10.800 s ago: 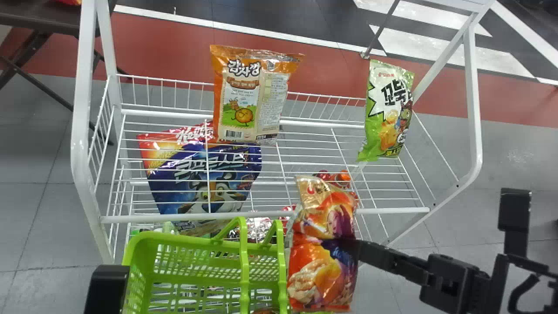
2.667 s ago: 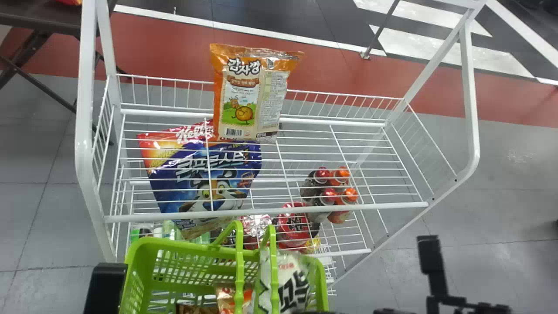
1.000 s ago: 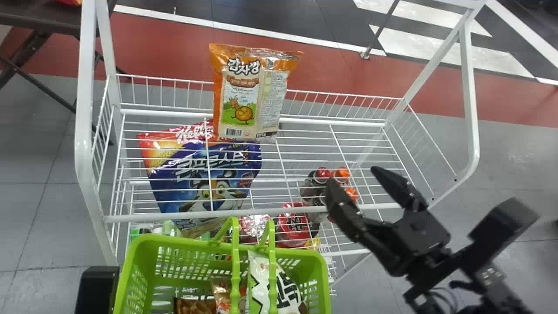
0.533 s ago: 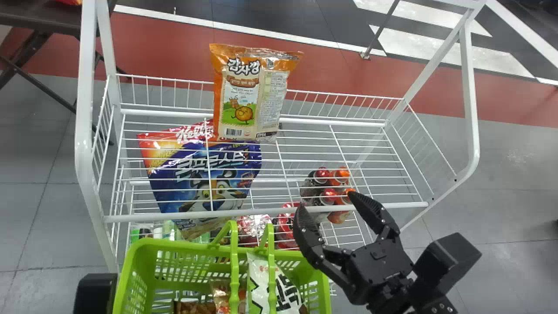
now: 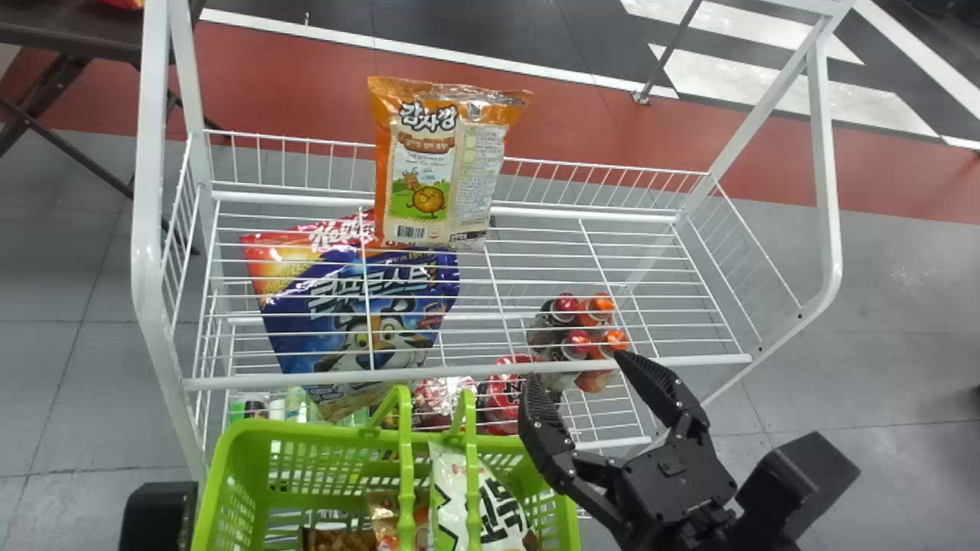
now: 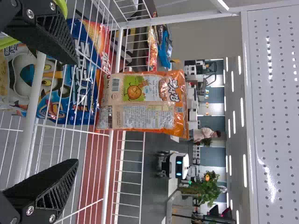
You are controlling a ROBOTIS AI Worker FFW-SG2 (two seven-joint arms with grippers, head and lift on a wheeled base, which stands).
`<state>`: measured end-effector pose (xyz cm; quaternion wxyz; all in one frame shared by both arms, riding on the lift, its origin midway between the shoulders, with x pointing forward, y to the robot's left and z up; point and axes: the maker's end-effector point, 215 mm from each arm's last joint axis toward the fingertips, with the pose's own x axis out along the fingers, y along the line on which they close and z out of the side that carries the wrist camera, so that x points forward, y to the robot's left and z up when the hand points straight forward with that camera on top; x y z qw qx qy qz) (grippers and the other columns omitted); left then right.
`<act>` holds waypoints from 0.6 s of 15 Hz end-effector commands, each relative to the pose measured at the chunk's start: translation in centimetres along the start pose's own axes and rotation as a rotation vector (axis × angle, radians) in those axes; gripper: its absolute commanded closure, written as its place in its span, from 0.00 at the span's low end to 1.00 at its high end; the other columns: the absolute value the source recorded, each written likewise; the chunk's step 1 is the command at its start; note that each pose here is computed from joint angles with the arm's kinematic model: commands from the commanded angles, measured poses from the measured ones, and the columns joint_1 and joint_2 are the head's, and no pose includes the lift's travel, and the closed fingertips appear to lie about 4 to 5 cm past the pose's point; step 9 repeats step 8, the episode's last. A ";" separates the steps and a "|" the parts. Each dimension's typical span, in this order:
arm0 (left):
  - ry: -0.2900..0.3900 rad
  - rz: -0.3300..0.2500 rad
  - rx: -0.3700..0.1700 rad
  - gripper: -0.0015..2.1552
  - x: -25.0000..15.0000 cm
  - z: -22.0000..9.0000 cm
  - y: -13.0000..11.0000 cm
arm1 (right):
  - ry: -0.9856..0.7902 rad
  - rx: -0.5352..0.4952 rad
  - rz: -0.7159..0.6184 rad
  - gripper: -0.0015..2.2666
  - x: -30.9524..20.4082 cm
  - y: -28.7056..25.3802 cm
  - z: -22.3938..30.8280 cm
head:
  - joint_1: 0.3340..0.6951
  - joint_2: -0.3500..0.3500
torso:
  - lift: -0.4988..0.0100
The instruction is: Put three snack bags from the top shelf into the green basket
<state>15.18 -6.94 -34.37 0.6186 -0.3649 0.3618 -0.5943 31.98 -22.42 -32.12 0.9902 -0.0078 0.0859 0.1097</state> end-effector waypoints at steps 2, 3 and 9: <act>-0.003 0.002 -0.001 0.78 -0.2 0.0 -0.1 | -0.004 -0.001 0.003 0.03 0.2 0.0 0.2 | 1.00 0.00 | 0.89; -0.004 0.000 0.001 0.78 -0.2 0.0 -0.2 | -0.004 0.001 0.003 0.03 0.2 0.0 0.2 | 1.00 0.00 | 0.89; -0.002 0.002 -0.002 0.78 -0.1 0.0 -0.1 | -0.006 0.000 0.001 0.03 0.1 0.0 0.2 | 1.00 0.00 | 0.89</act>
